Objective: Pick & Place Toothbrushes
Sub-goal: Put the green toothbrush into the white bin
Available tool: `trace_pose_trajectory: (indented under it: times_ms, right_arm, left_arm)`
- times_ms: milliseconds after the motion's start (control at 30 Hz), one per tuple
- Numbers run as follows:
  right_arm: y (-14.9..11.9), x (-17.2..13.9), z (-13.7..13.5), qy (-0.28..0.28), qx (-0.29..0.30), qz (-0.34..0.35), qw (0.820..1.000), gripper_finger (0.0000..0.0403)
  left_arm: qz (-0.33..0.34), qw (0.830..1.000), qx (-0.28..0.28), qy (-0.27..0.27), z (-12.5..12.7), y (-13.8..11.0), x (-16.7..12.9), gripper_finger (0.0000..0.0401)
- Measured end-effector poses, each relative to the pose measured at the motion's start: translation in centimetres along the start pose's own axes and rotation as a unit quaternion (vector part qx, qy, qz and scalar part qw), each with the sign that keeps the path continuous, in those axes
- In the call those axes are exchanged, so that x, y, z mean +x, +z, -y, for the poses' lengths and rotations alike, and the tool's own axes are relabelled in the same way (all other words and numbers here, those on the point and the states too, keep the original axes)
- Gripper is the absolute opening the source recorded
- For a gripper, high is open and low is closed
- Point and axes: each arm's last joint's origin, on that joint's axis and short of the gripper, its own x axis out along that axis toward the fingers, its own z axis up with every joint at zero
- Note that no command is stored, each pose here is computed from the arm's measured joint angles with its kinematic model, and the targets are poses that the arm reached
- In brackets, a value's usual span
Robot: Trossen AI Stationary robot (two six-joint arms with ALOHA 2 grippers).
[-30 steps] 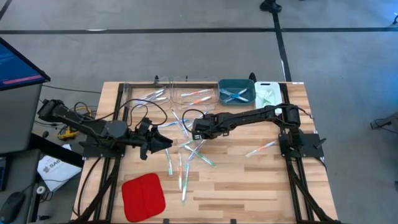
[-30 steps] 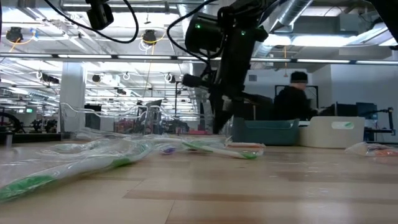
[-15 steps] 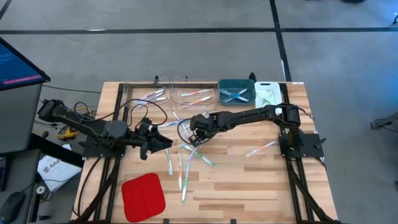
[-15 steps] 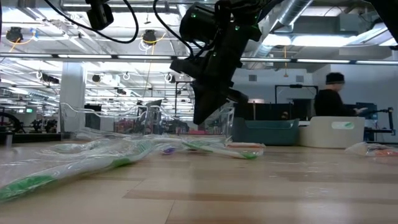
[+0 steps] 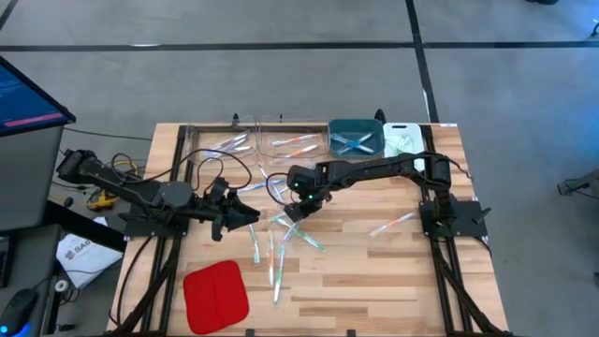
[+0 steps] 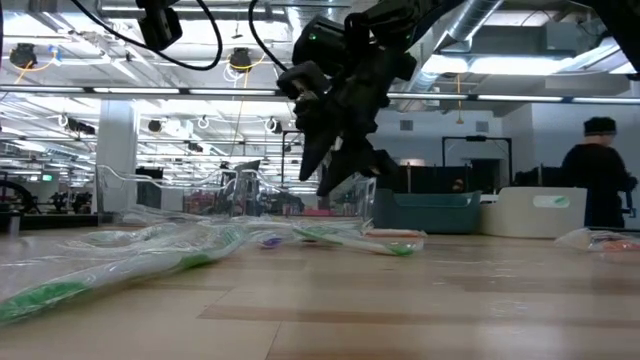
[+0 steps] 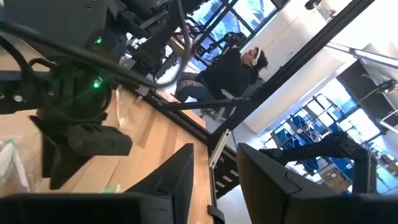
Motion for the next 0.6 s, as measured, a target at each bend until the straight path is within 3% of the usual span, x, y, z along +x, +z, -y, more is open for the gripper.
trace_pose_trajectory:
  times_ms: [133,400,500,600]
  right_arm:
    - [0.3,-0.1,0.3,-0.011,0.110,0.014,0.994,0.0140]
    - [0.3,-0.1,0.3,-0.017,0.250,0.032,0.968,0.0124]
    - [0.3,-0.1,0.6,-0.025,0.339,0.030,0.940,0.0131]
    - [0.6,0.1,1.3,-0.031,0.442,0.027,0.896,0.0150]
  left_arm:
    - [-0.001,1.000,0.010,0.000,0.0,0.0,0.0,0.0117]
    - [-0.001,1.000,0.010,0.000,0.0,0.0,0.0,0.0117]
    - [-0.001,1.000,0.015,0.000,0.0,0.0,0.0,0.0117]
    - [-0.001,1.000,0.024,0.000,0.0,0.0,0.0,0.0117]
